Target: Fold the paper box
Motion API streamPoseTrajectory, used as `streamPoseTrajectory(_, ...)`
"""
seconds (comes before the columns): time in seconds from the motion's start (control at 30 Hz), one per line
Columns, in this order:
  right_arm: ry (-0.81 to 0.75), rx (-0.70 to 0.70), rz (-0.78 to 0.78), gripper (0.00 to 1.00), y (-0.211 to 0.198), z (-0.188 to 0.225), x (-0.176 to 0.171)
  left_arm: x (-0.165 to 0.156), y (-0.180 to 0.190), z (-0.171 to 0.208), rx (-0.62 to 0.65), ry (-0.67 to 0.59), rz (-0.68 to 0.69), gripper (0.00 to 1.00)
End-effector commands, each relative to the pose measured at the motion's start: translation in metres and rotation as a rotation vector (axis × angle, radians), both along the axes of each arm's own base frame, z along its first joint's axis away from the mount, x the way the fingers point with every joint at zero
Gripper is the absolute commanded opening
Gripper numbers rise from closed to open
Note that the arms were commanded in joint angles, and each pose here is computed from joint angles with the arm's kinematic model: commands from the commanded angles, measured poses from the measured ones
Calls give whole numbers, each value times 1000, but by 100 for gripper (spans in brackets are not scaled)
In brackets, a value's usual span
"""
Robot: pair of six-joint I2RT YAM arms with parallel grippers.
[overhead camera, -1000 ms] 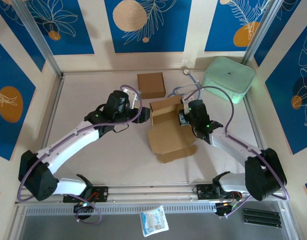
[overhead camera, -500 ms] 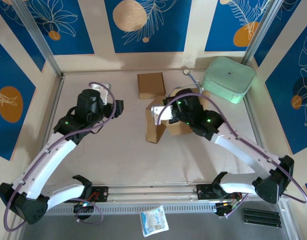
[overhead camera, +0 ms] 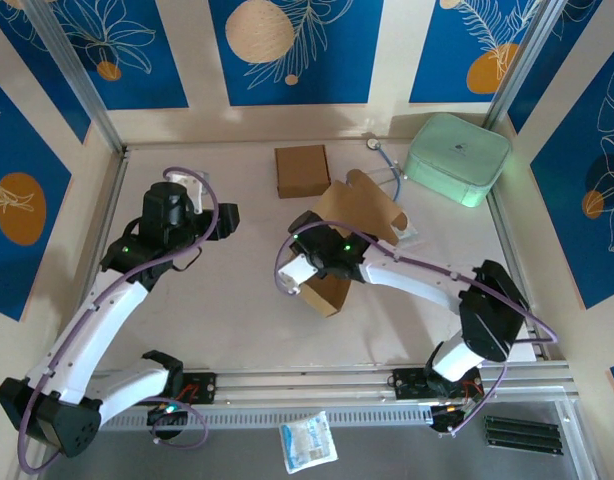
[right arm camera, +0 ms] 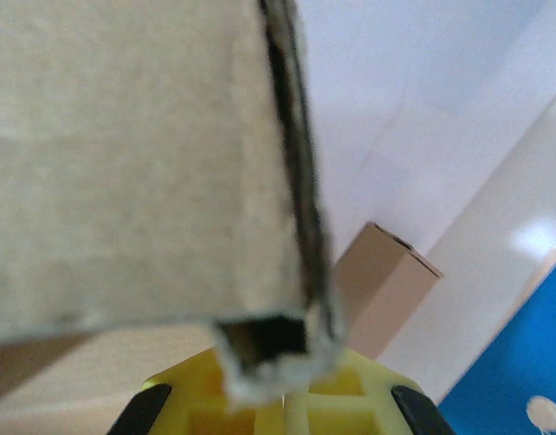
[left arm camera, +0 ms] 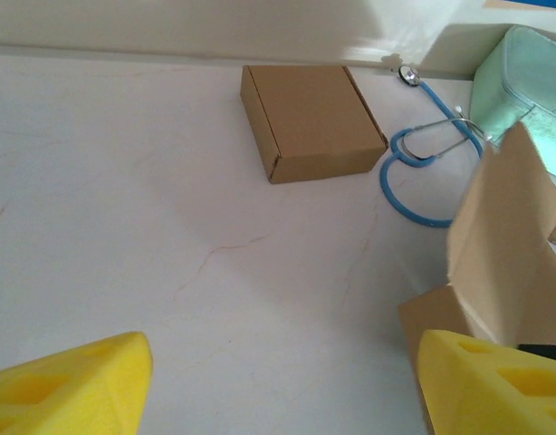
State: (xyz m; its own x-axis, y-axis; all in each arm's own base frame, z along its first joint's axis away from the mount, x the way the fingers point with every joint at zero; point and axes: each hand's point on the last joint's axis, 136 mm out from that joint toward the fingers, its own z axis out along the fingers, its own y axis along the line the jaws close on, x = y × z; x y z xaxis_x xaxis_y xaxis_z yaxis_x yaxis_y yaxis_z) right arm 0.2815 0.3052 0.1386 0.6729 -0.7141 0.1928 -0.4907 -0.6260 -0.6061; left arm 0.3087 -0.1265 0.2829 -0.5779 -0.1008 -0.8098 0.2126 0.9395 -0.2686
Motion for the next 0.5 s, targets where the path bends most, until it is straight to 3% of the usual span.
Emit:
streamPoseTrajectory(0.0,44,-9,14,9,11,-22,-12,0,-1,5,-43,-11,-6,77)
streamPoseTrajectory(0.23,99,-46,-5,22,19,-48,-26,0,-4,5,-48,-10,-16,77)
streamPoseTrajectory(0.47,58,5,-62,39,22,-21,-19,1,-5,-2,-18,1,-41,78)
